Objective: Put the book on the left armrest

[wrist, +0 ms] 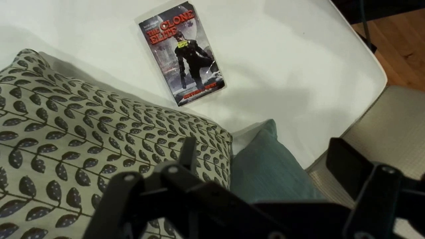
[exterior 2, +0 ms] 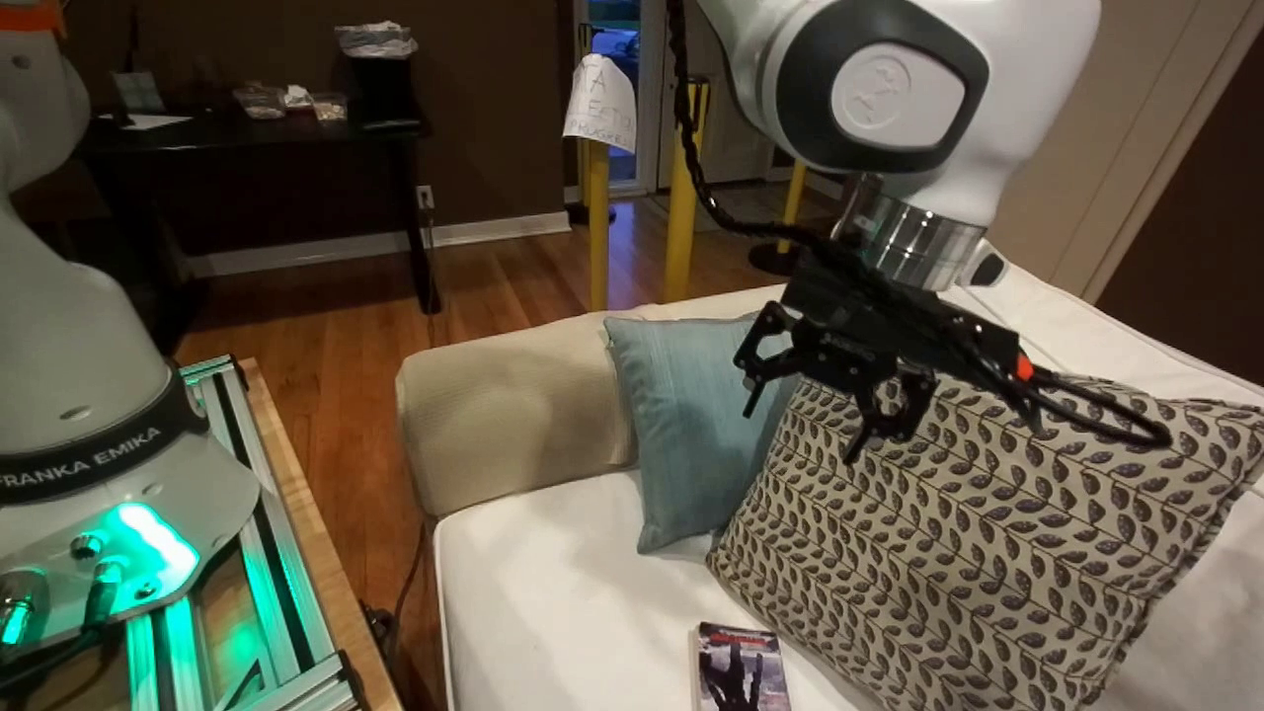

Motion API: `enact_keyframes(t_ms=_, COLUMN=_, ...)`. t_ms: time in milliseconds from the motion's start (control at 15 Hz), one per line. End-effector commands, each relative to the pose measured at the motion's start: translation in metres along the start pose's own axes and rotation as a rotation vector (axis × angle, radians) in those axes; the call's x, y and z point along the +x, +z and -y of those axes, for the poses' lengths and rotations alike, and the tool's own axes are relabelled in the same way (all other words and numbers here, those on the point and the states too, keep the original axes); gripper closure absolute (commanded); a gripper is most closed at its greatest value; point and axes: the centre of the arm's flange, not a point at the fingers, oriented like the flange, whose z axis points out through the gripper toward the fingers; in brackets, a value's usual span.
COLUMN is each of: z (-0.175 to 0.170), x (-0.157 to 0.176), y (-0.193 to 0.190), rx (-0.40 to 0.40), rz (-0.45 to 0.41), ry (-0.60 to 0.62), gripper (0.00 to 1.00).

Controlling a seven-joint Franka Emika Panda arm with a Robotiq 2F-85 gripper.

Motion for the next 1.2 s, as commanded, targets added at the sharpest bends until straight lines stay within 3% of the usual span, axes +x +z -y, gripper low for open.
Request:
enact_keyframes(t_ms=0, z=-0.057, x=0.023, y=0.055, rx=0.031, rz=0.013, ry=-0.038, gripper=0.0)
enact_keyframes(t_ms=267, z=-0.097, x=0.022, y=0.123, rx=0.085, rz=0.037, ry=-0.08, gripper=0.0)
enact_keyframes(t_ms=600, z=-0.139, x=-0.032, y=0.192, rx=0.163, rz=-0.018, ry=0.026, gripper=0.0)
enact_keyframes(t_ms=800, z=-0.155, x=-0.054, y=0.233, rx=0.164, rz=-0.016, ry=0.054, gripper=0.0)
enact_keyframes(t_ms=867, z=-0.16, x=-0.057, y=0.242, rx=0.171, rz=-0.013, ry=0.062, gripper=0.0)
enact_keyframes(t_ms=933, z=-0.134, x=-0.066, y=0.218, rx=0.17, rz=-0.002, ry=0.067, gripper=0.0)
enact_keyframes(t_ms=1133, z=-0.142, x=-0.068, y=0.239, rx=0.178, rz=-0.004, ry=0.074, gripper=0.0)
